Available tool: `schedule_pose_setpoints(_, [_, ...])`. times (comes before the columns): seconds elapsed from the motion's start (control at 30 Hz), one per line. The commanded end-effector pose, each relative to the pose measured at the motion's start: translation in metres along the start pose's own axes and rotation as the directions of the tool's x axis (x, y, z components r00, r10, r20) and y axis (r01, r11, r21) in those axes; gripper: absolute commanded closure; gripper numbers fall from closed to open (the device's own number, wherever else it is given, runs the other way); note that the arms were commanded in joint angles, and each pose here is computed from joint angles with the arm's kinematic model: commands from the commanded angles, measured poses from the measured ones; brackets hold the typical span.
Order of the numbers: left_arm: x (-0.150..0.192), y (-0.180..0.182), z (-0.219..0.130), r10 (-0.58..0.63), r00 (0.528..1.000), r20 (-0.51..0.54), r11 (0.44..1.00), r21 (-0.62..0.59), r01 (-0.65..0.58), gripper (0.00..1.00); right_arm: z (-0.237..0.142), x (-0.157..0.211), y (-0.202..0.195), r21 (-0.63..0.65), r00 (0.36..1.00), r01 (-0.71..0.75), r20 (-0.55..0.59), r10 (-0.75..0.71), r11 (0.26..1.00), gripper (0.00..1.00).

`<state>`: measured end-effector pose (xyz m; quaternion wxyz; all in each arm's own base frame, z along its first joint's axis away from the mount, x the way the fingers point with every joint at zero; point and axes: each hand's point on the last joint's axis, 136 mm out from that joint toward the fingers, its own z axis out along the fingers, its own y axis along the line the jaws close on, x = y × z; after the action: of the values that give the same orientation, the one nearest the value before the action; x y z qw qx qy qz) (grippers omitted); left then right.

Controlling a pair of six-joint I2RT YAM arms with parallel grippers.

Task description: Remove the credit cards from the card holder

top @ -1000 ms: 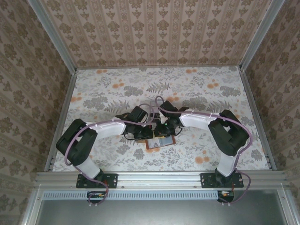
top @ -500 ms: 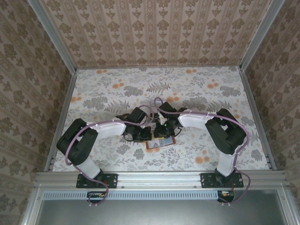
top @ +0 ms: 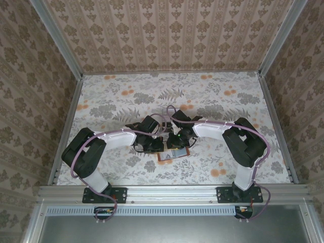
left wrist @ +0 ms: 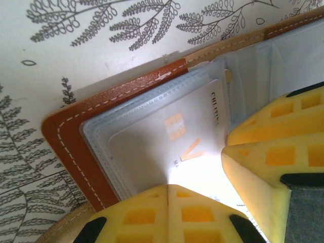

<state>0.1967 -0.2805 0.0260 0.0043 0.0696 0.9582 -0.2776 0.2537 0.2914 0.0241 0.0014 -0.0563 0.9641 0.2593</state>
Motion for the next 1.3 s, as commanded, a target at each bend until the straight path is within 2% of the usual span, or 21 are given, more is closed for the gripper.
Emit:
schedule_pose_setpoints(0.0, [0.011,0.016,0.0,-0.006,0.999,-0.043,0.997,-0.08,0.003,0.93,-0.006,0.008,-0.018,0.089,1.0,-0.008,-0.011,0.009,0.996,0.79])
schedule_pose_setpoints(0.3, [0.01,0.016,-0.002,-0.004,0.999,-0.04,0.997,-0.079,0.001,0.92,-0.007,0.009,-0.02,0.097,1.0,-0.007,-0.008,0.007,0.995,0.8])
schedule_pose_setpoints(0.47, [0.007,0.014,-0.003,0.001,0.999,-0.032,0.997,-0.071,-0.003,0.93,-0.015,0.006,0.002,-0.009,1.0,-0.012,0.02,0.012,1.0,0.81])
schedule_pose_setpoints(0.73, [0.006,0.012,-0.002,0.005,0.999,-0.031,0.998,-0.065,-0.007,0.94,-0.012,0.004,0.015,-0.092,1.0,-0.022,0.017,0.024,0.996,0.81])
schedule_pose_setpoints(1.1, [0.006,0.011,-0.004,0.004,1.0,-0.028,0.998,-0.063,-0.005,0.93,0.006,0.006,0.003,-0.061,0.999,-0.046,-0.013,0.045,0.997,0.8])
schedule_pose_setpoints(1.27, [0.006,0.011,-0.004,0.005,1.0,-0.025,0.998,-0.062,-0.007,0.93,0.006,0.006,0.005,-0.073,0.999,-0.045,-0.01,0.044,0.996,0.72])
